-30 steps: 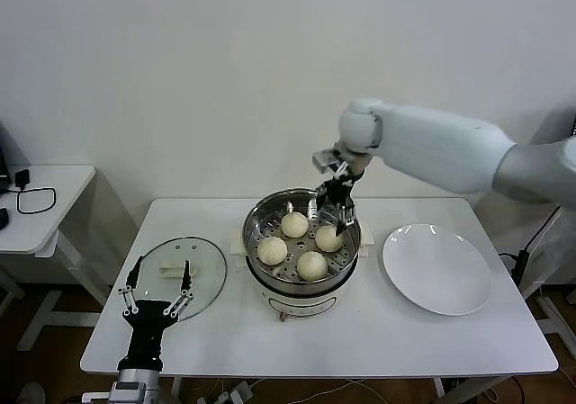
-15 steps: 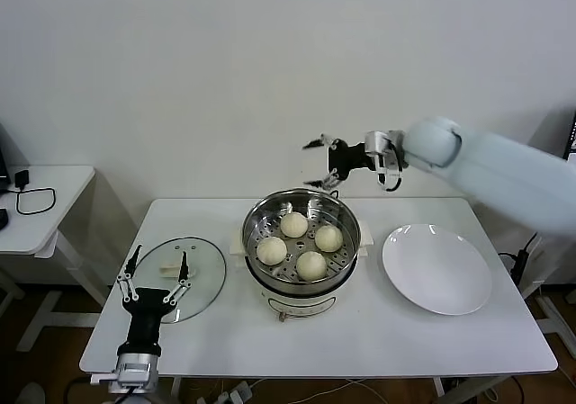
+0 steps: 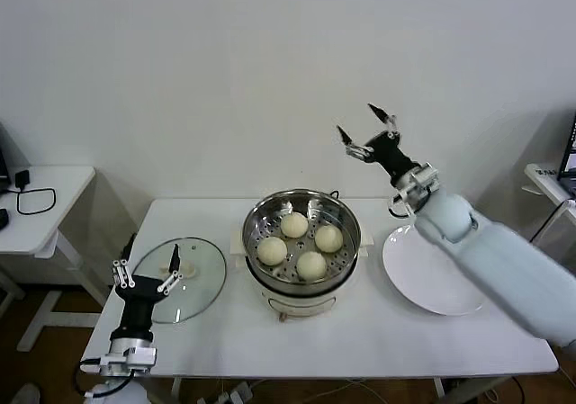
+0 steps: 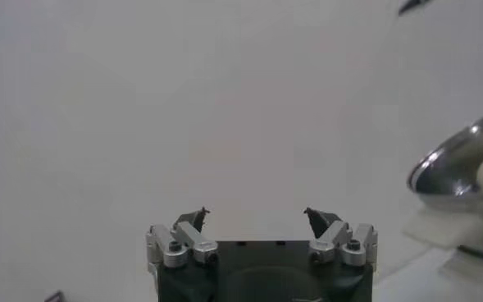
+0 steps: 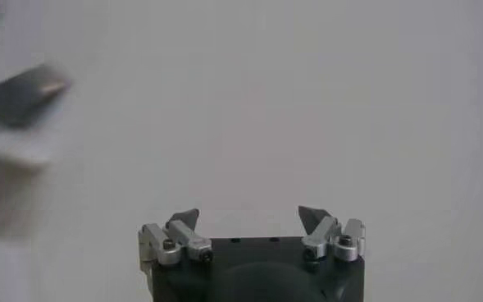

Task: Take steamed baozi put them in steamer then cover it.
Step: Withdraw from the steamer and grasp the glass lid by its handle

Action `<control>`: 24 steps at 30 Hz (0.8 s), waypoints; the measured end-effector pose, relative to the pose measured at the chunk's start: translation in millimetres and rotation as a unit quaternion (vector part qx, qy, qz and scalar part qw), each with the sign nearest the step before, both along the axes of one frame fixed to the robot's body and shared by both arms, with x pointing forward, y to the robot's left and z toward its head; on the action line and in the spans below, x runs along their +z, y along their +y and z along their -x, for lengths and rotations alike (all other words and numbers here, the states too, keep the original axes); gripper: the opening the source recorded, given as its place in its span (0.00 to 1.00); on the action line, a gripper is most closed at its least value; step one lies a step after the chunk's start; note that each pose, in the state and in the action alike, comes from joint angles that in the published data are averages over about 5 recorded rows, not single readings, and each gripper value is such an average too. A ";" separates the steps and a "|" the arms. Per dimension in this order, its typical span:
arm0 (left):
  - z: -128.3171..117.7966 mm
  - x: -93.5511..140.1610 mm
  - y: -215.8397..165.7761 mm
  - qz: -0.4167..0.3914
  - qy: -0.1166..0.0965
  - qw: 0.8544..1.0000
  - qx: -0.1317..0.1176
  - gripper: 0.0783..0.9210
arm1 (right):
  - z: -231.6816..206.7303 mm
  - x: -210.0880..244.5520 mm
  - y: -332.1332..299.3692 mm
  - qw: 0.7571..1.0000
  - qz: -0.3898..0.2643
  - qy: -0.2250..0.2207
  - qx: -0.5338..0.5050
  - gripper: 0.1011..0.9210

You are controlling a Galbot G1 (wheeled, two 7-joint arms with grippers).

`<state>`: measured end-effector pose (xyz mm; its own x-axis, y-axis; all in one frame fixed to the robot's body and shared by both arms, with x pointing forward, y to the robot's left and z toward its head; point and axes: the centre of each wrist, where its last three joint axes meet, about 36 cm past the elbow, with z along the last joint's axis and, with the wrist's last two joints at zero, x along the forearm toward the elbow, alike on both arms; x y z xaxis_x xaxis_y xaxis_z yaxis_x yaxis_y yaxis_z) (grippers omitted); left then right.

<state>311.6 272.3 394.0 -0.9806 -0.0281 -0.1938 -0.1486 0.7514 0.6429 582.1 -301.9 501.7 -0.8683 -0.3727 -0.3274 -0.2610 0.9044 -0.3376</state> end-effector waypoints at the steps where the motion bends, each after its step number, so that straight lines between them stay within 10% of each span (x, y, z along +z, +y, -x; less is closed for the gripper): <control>1: -1.6 -1.1 2.2 -0.010 -0.001 1.000 0.001 0.88 | 5.0 -8.4 -2.1 1.000 -0.016 0.001 -0.013 0.88; 12: -13.0 -29.1 36.8 -0.156 0.006 0.988 -0.001 0.88 | 68.8 -89.7 -22.3 0.982 -0.133 0.027 -0.130 0.88; 24: -15.7 -75.3 73.9 -0.317 0.061 0.946 -0.023 0.88 | 130.8 -145.2 -34.3 0.961 -0.175 0.065 -0.201 0.88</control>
